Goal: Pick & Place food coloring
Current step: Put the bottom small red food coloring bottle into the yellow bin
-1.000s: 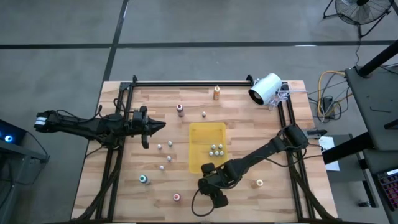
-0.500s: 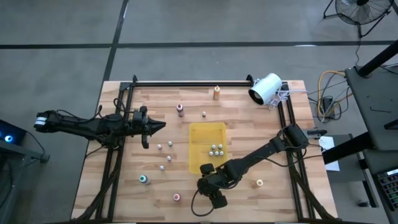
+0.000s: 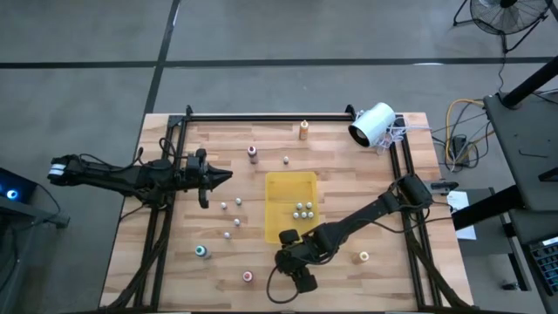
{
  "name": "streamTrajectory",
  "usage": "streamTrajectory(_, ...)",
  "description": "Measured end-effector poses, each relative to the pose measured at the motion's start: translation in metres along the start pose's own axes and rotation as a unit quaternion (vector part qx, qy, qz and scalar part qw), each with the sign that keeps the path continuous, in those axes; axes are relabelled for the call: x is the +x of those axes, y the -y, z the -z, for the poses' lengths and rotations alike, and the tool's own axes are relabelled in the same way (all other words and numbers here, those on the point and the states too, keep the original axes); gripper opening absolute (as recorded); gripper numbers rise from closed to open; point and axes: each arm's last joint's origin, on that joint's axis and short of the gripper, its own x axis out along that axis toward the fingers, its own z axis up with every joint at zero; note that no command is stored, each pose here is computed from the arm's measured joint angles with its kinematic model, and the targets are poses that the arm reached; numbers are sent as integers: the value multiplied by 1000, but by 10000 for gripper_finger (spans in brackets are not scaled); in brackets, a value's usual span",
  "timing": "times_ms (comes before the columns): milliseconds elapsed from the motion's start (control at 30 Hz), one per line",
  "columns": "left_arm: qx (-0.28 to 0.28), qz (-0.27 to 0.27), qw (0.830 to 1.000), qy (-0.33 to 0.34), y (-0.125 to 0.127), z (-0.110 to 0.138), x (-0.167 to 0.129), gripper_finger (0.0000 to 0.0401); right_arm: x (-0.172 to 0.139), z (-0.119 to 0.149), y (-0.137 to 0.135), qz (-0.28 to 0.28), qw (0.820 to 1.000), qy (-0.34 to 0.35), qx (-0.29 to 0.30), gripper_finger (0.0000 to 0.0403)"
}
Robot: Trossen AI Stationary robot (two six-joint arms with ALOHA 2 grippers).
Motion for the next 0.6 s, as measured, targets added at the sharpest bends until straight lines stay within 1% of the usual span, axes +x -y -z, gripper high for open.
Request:
streamTrajectory(433, 3, 1, 1000, 3, 0, -1, 0, 0, -10, -12, -3, -2, 1000, 12, 1, 211)
streamTrajectory(600, 22, 12, 998, 53, 3, -13, -2, 0, -14, -13, -3, -1, 1000, 16, 1, 211)
